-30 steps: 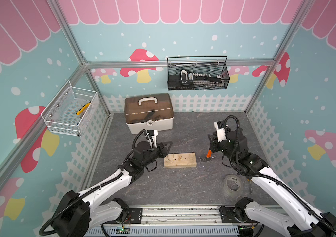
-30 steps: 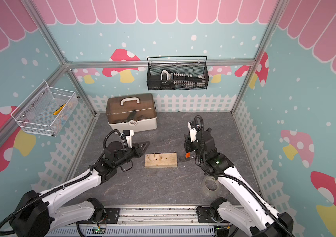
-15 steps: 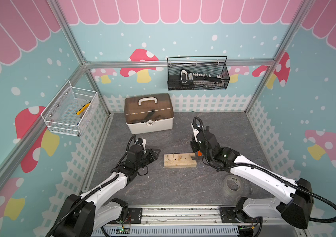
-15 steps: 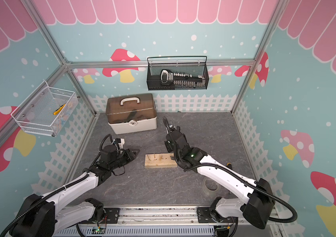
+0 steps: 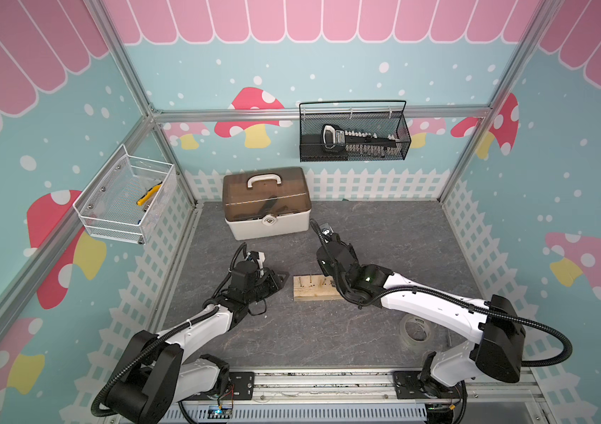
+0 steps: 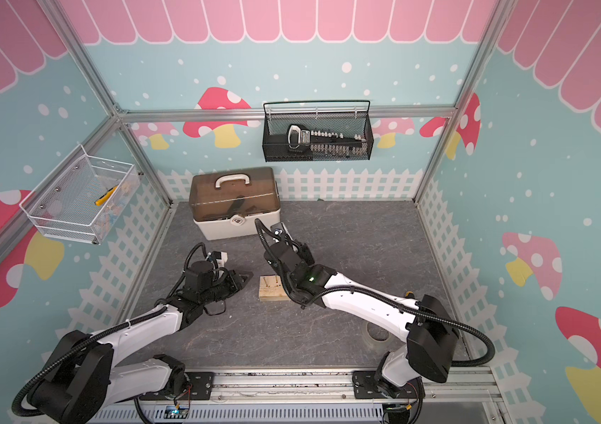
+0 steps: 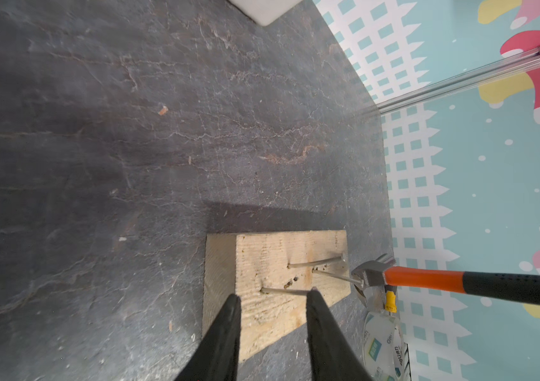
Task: Use a claw hammer to pull out a nail
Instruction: Remove the nail from the mounting plate.
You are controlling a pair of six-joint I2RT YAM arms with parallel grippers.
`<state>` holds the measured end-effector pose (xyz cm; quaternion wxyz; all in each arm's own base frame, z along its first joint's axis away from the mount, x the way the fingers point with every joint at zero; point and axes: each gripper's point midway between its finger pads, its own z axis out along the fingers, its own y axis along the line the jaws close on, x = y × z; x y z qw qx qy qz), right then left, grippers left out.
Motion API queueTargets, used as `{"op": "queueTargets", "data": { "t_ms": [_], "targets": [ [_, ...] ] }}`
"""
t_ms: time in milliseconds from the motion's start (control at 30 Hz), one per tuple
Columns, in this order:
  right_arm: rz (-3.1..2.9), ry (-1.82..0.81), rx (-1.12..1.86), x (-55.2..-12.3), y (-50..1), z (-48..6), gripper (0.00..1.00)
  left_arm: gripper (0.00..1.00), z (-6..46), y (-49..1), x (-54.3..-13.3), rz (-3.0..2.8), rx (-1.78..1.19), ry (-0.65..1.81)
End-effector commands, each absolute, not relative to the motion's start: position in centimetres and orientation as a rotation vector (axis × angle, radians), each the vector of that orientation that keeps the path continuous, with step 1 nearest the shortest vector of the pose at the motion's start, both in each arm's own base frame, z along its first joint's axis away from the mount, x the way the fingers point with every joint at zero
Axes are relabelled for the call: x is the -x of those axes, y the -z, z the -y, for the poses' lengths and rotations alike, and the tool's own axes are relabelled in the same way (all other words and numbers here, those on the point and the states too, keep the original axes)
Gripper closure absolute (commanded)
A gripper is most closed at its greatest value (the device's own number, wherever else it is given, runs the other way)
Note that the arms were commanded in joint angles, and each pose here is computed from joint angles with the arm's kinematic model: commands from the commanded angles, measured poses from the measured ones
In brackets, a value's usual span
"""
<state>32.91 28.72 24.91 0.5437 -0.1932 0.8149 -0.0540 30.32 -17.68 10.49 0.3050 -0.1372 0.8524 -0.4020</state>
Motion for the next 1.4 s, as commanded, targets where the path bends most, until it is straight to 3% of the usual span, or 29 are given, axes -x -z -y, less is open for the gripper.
{"op": "queueTargets", "data": {
  "t_ms": [0,500,1367],
  "targets": [
    [-1.870,0.145,0.368,-33.4,-27.5,-29.1,1.00,0.67,18.0,-10.8,-30.3,-2.227,0.349,1.115],
    [-1.860,0.110,0.315,-34.0,-26.7,-30.4,1.00,0.73,20.9,-7.6,-30.3,-2.305,0.306,1.198],
    [-1.849,0.100,0.217,-34.7,-26.8,-31.6,1.00,0.75,21.5,-7.0,-30.1,-2.352,0.242,1.137]
  ]
}}
